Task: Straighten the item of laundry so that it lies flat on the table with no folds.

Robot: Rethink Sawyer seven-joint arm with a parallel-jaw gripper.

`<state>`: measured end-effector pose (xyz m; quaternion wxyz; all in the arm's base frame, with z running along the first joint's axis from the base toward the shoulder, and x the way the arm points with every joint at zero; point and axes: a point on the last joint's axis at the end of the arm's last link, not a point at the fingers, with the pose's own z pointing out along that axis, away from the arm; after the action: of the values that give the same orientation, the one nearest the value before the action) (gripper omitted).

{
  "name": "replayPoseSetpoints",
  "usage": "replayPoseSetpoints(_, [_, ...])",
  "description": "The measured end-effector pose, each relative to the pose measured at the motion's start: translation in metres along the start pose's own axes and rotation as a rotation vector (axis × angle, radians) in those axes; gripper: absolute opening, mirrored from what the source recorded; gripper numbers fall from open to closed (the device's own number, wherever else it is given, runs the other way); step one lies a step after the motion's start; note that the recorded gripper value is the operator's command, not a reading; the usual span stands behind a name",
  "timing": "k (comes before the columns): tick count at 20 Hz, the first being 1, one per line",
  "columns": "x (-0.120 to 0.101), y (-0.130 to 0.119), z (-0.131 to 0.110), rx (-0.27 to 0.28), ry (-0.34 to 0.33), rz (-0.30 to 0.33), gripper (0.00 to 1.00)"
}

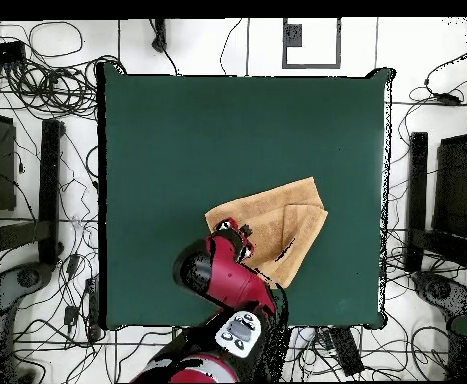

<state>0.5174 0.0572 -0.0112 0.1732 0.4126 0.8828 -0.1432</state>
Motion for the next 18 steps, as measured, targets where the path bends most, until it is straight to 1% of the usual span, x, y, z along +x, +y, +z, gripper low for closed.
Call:
replayPoseSetpoints(1, [-0.001, -0.004, -0.002, 0.008, -0.018, -0.021, 0.00])
replayPoseSetpoints(4, [-0.002, -0.011, -0.005, 0.025, -0.045, -0.057, 0.00])
replayPoseSetpoints(9, [-0.004, -0.023, -0.006, 0.050, -0.074, -0.103, 0.00])
replayPoseSetpoints(18, [-0.013, -0.036, -0.007, 0.069, -0.092, -0.129, 0.00])
